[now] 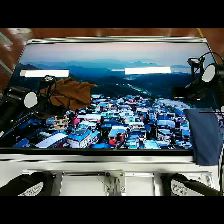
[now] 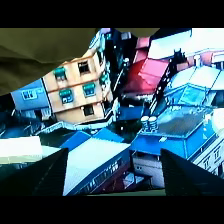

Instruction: Fold the shirts.

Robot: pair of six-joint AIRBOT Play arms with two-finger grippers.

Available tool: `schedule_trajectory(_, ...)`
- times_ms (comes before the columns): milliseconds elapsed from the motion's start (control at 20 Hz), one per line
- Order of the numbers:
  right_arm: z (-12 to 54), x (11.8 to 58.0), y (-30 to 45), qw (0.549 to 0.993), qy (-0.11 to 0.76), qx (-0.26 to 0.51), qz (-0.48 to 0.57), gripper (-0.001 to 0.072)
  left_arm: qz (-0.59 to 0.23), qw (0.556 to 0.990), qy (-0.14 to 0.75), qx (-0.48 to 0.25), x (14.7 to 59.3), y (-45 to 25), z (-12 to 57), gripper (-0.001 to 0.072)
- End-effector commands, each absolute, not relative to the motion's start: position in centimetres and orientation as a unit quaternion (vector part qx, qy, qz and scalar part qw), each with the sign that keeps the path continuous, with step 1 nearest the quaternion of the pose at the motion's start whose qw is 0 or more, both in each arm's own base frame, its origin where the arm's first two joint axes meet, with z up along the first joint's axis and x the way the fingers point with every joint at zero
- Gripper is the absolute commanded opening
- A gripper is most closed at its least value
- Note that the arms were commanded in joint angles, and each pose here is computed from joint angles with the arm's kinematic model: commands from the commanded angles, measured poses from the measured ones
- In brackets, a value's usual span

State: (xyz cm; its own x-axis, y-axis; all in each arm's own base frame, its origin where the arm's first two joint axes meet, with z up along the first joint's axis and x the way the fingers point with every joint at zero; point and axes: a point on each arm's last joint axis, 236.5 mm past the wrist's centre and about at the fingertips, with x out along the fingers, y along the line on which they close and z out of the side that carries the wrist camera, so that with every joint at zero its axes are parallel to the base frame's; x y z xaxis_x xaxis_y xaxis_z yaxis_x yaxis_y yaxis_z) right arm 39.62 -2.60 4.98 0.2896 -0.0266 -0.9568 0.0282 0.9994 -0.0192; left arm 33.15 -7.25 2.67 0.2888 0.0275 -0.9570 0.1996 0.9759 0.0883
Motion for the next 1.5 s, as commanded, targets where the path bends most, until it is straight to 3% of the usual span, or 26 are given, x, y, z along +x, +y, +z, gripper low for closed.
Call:
schedule_trajectory(0, 5.0, 39.6, -2.6, 0.803, 0.596, 0.001, -0.017, 0.0666, -0.054, 0.797, 0.594, 0.095, 33.2, -7.2, 2.7, 0.0657)
schedule_trajectory(650, 5.5, 41.2, -2.6, 0.823, 0.567, -0.001, -0.018, 0.0666, -0.054, 0.797, 0.594, 0.096, 33.2, -7.2, 2.7, 0.0657)
schedule_trajectory(900, 4.7, 38.8, -1.8, 0.792, 0.611, 0.013, -0.006, 0.0664, -0.058, 0.799, 0.591, 0.089, 33.3, -7.6, 2.7, 0.0658)
schedule_trajectory(1100, 4.4, 37.6, -1.6, 0.776, 0.631, 0.015, -0.004, 0.0664, -0.069, 0.826, 0.554, 0.08, 35.2, -8.5, 3.4, 0.0658)
schedule_trajectory(1350, 4.8, 39.0, -0.8, 0.794, 0.607, 0.035, 0.002, 0.0656, -0.068, 0.828, 0.55, 0.081, 35.5, -8.4, 3.5, 0.0657)
schedule_trajectory(1450, 5.0, 39.8, -0.4, 0.803, 0.594, 0.046, 0.007, 0.0656, -0.027, 0.856, 0.512, 0.059, 38.2, -7.0, 4.2, 0.066)
